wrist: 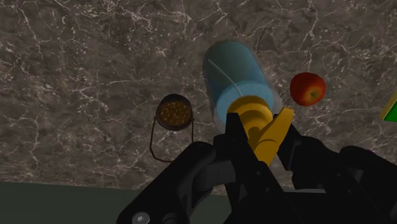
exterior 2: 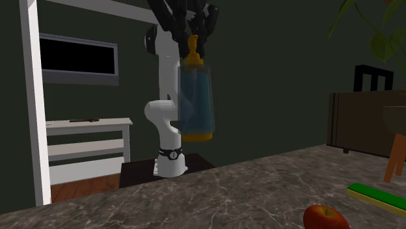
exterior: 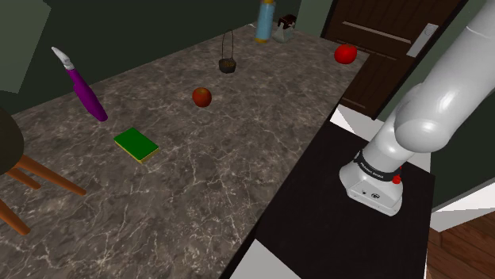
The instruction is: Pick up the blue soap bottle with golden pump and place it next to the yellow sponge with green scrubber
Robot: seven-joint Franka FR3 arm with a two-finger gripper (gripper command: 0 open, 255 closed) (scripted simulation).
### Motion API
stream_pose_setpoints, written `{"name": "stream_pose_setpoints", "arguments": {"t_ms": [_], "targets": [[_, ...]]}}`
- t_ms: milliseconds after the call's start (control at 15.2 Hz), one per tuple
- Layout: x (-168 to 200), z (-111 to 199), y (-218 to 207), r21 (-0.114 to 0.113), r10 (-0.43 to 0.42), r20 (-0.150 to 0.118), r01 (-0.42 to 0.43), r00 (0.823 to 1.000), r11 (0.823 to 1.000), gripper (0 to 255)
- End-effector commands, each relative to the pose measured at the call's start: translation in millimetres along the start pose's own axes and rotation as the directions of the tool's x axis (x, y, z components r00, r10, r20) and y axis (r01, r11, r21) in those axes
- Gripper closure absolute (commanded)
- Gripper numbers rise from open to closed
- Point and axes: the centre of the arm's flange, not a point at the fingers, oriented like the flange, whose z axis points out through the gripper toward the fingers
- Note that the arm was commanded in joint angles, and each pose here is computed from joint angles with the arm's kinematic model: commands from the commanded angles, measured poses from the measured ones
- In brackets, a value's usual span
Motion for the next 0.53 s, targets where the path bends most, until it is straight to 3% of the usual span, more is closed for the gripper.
{"name": "stream_pose_setpoints", "arguments": {"t_ms": [0, 462], "targets": [[9.1, 8.6, -23.6, 0.000, 0.001, 0.000, -0.001, 1.000, 1.000, 255], [38.3, 43.1, -104.2, 0.000, 0.001, 0.000, -0.001, 1.000, 1.000, 255]]}}
